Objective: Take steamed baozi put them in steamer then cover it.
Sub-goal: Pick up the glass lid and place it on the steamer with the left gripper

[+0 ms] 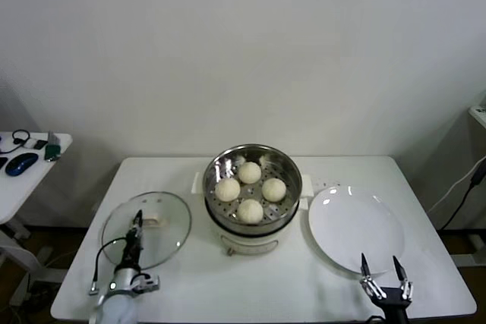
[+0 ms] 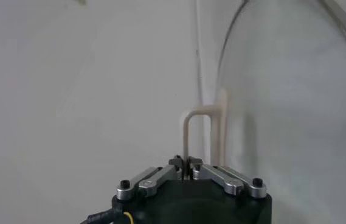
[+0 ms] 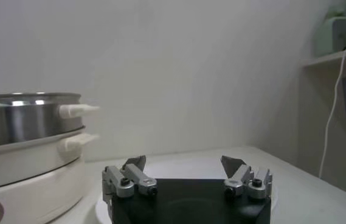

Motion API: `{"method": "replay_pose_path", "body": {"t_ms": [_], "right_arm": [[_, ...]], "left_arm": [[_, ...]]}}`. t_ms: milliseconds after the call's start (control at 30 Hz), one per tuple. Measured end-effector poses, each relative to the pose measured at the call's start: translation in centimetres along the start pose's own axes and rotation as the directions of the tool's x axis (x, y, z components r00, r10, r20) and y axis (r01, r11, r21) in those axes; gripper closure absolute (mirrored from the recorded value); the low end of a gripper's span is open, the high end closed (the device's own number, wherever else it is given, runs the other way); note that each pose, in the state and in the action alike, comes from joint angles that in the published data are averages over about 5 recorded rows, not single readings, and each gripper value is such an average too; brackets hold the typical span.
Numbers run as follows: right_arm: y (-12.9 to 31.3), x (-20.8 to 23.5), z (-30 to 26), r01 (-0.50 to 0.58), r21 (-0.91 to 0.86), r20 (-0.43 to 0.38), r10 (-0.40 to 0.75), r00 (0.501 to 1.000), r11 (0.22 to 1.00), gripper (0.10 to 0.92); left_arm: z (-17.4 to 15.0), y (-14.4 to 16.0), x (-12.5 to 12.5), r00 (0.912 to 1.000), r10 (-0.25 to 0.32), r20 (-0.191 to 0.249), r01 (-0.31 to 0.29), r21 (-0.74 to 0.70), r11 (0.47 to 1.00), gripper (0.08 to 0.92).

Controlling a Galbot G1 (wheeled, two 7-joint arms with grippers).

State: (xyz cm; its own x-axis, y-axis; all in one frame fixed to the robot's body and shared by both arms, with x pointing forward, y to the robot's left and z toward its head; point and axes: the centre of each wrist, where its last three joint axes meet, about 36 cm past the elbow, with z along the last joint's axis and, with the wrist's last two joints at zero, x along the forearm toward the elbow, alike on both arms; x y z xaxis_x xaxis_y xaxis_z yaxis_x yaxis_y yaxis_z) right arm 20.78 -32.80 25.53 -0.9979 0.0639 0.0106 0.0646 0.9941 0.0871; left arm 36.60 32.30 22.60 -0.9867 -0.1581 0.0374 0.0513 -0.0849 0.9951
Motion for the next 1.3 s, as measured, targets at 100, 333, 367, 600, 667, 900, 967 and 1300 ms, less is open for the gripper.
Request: {"method": "replay_pose_path", "body": {"t_ms": [100,333,367,600,667,900,967,1300], "right_arm": [[-0.1,-0.1,-0.1,-0.004,0.006,0.0,0.004,1.0,1.0,0.2],[-0.2,-0.4,-0.5,-0.019,0.034,-0.009,0.019,1.0,0.999,0.2],[-0.2,-0.4,-0.6,-0.019,0.039,-0.013,0.02,1.0,0.999,0.2],[-0.1,-0.5,-0.9,-0.014,0.065,-0.027,0.016,1.0,0.998,0.2],[-0.1,-0.5,-1.0,-0.015,0.069,-0.028,0.016,0.999,0.998,0.2],[-0.2,-0.8,-1.0,-0.018,0.078,-0.022,0.019,1.0,0.997,0.2],[-0.2,-0.9,-1.0,-0.019,0.078,-0.02,0.021,1.0,0.997,0.2],[-0.4,-1.7,-0.7,-0.021,0.078,-0.004,0.022,1.0,0.997,0.2]], "left_arm": [[0.2,0.8,-0.1,0.9999,-0.015,-0.003,0.015,0.015,1.0,0.862],[1.6,4.9,-0.1,0.9975,-0.063,-0.033,0.065,0.062,0.996,0.862],[1.9,5.6,-0.1,0.9969,-0.068,-0.04,0.07,0.069,0.995,0.862],[2.8,12.5,-0.2,0.9929,-0.097,-0.069,0.105,0.118,0.987,0.862],[2.3,14.7,-0.3,0.9919,-0.107,-0.068,0.115,0.128,0.985,0.862],[-1.9,20.8,-0.1,0.9913,-0.123,-0.047,0.129,0.178,0.976,0.862],[-3.5,21.9,0.0,0.9924,-0.117,-0.038,0.122,0.188,0.974,0.862],[-12.5,24.7,1.3,0.9968,-0.078,0.021,0.072,0.204,0.976,0.862]]}}
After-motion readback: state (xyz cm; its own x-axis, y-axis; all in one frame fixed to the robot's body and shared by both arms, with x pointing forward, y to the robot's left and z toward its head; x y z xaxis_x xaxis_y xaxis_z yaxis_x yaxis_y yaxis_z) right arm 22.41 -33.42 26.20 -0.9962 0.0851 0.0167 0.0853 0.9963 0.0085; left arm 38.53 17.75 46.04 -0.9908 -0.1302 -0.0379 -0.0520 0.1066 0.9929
